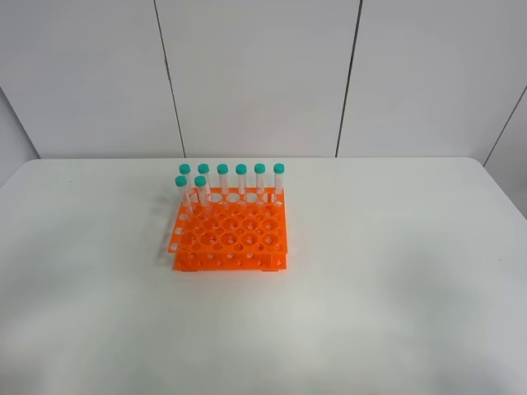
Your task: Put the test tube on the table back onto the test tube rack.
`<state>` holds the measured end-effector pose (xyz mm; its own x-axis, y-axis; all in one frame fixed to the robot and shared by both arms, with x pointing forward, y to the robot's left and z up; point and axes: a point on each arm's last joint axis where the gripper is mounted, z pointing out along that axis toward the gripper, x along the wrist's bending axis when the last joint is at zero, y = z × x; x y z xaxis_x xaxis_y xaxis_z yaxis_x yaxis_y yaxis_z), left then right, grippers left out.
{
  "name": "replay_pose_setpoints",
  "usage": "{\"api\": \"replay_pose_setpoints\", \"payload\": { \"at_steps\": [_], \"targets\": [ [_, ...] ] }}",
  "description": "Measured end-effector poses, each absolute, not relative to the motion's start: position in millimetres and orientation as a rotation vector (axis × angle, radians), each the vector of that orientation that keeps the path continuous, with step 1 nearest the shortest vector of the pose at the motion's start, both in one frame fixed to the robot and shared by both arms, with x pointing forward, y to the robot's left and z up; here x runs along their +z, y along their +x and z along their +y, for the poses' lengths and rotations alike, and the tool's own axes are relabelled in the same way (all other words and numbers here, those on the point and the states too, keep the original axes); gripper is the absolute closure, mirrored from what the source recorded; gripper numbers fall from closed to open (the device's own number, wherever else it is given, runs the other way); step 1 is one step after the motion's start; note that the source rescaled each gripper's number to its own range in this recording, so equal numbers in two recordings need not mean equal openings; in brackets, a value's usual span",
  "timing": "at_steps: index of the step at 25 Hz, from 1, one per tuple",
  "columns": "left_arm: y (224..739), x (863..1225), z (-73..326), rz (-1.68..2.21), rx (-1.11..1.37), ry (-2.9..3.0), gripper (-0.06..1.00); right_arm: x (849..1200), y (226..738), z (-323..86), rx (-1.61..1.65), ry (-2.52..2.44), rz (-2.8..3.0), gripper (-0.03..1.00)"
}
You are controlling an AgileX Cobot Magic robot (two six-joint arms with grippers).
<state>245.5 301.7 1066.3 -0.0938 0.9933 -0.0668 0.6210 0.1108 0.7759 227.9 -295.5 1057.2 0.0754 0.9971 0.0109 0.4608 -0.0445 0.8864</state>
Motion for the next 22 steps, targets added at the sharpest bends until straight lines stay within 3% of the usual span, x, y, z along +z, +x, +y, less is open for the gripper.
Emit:
{"api": "replay_pose_setpoints", "payload": {
  "at_steps": [22],
  "targets": [
    [247.2, 1063.9, 302.3, 1.785, 0.796, 1.577, 0.49, 1057.3, 227.9, -295.4, 0.911, 1.609, 1.482, 0.97]
  ]
}}
